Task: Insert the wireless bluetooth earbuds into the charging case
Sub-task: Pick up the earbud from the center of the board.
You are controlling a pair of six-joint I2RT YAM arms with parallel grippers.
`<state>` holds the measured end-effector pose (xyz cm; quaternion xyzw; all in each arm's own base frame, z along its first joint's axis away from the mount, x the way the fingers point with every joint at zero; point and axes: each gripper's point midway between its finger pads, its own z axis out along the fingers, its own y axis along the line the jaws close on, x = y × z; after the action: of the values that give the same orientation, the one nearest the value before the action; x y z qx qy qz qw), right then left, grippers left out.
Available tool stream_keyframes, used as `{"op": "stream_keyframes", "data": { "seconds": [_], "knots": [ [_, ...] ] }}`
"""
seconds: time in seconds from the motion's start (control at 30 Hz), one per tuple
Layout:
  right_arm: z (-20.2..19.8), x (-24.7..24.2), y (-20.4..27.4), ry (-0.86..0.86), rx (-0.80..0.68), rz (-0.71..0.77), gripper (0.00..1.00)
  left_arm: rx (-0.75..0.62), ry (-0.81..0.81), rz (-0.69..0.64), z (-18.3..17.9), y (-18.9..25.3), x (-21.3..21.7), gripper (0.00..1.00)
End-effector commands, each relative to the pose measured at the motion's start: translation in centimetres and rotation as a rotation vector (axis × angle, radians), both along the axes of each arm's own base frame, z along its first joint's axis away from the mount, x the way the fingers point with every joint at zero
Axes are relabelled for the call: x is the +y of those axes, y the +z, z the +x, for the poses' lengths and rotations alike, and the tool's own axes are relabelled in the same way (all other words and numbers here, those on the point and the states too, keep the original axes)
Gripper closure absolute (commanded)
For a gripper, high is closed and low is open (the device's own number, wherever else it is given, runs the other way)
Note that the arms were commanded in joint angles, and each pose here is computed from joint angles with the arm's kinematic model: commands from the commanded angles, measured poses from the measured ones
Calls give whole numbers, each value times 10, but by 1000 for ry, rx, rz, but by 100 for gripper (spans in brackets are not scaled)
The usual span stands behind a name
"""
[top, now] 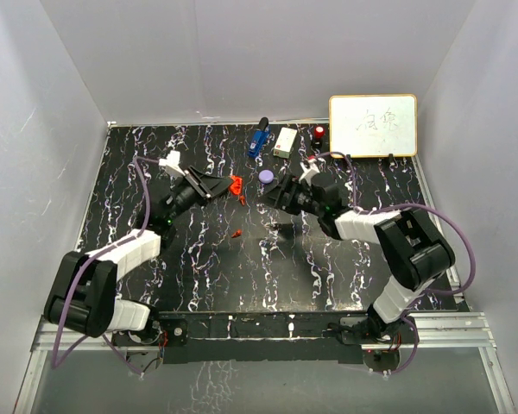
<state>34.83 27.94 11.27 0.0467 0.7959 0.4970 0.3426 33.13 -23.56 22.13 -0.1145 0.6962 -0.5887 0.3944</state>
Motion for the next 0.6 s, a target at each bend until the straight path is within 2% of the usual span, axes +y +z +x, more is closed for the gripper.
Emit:
{"op": "stream_keyframes", "data": {
  "seconds": [0.0, 0.13, 0.23, 0.37, 0.57],
  "knots": [
    [11, 12, 8, 11, -175, -370, 34, 91, 78, 69, 7, -17, 23, 100],
    [7, 35, -1, 62, -216, -546, 42, 173, 87, 43, 4, -34, 33, 100],
    [4, 44, -8, 91, -187, -586, 49, 231, 94, 16, 0, -47, 41, 100],
    [-3, 52, -9, 94, -171, -618, 48, 266, 122, 23, -5, -61, 53, 100],
    [18, 56, -31, 63, -151, -696, 46, 273, 131, 9, -7, -69, 61, 100]
  ]
}}
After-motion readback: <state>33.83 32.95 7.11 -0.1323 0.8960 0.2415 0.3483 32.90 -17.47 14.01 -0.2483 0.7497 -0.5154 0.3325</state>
